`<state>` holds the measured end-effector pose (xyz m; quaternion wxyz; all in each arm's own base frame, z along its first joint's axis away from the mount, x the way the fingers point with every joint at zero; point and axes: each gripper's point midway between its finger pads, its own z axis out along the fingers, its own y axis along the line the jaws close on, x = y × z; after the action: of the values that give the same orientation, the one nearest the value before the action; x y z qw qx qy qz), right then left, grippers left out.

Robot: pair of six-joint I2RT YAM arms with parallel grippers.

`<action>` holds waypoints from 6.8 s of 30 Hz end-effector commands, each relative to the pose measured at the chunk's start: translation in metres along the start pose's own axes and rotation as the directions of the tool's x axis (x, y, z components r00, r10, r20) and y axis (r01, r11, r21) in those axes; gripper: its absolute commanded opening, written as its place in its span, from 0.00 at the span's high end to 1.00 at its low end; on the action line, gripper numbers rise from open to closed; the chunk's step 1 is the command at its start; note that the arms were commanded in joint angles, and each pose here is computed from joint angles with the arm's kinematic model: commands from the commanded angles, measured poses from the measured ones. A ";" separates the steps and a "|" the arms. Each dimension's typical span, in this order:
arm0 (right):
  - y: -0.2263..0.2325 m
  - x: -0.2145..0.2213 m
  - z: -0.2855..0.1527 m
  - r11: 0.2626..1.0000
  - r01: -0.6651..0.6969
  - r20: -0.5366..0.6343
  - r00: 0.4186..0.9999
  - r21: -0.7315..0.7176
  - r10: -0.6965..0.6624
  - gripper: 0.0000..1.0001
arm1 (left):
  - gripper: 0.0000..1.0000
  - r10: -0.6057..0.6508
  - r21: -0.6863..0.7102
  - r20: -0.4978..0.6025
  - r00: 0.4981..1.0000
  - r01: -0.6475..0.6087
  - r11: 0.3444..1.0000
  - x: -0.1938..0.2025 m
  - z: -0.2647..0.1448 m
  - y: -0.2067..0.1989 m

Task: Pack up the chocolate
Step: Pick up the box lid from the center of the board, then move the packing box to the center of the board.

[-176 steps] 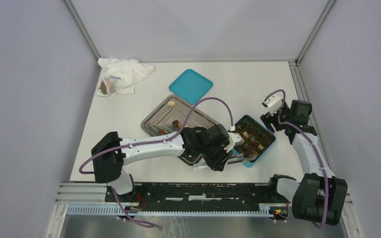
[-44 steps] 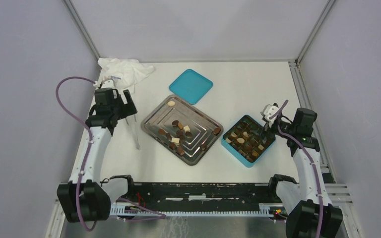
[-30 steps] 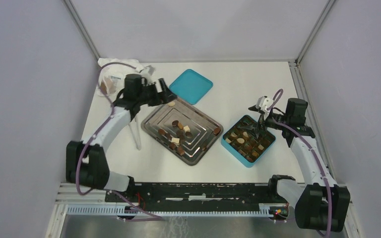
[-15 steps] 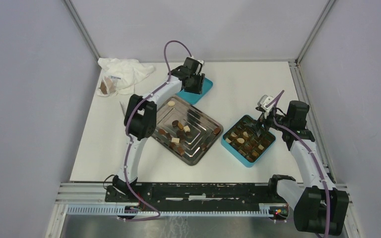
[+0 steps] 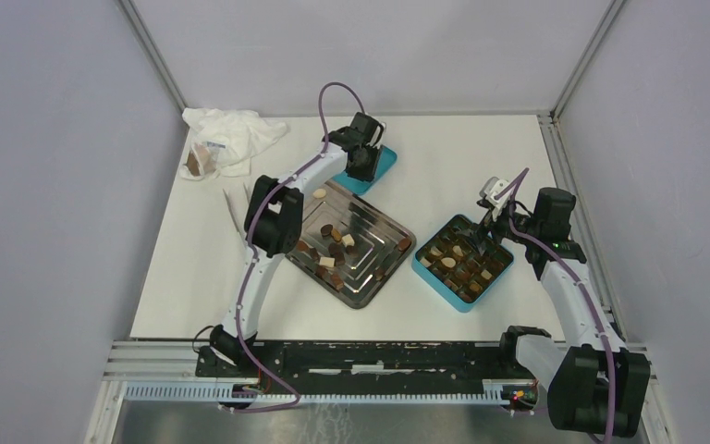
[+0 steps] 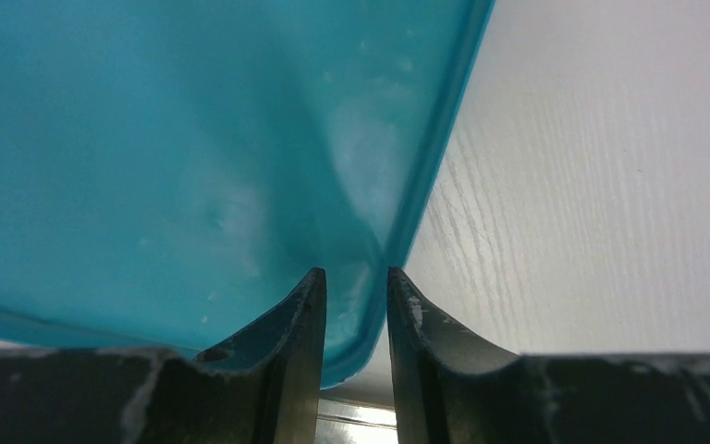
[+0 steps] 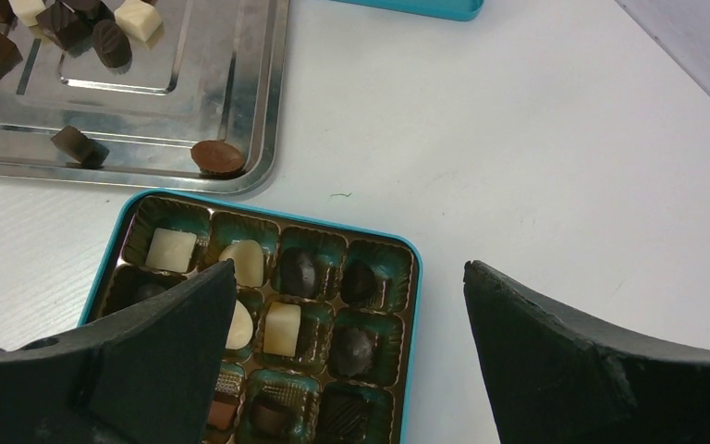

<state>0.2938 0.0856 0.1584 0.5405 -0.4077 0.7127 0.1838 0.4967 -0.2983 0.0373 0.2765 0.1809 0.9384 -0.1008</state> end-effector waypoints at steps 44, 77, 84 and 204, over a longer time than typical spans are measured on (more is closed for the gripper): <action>-0.001 -0.008 -0.001 1.000 0.012 0.006 1.000 -0.021 -0.012 0.02 | 0.69 -0.030 0.129 0.000 1.000 0.030 0.991 -0.002 -0.004 -0.044; -0.003 -0.009 -0.002 0.999 0.049 0.006 0.999 -0.012 -0.048 0.02 | 0.98 0.190 0.087 0.152 0.970 -0.205 0.975 -0.037 -0.038 -0.073; -0.001 -0.012 -0.003 0.980 0.199 0.028 0.980 -0.027 -0.199 0.02 | 0.98 0.205 0.240 0.209 0.956 -0.254 0.937 -0.048 -0.078 -0.101; -0.016 -0.070 -0.037 0.963 -0.265 0.362 0.903 0.049 0.230 1.00 | 0.39 0.071 0.270 0.349 0.935 -0.172 0.947 0.110 -0.176 -0.193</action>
<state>0.2910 0.0827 0.2197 0.6263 -0.2518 0.6807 0.2847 0.2187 -0.3790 0.1450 0.3881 0.2109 0.8341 -0.3305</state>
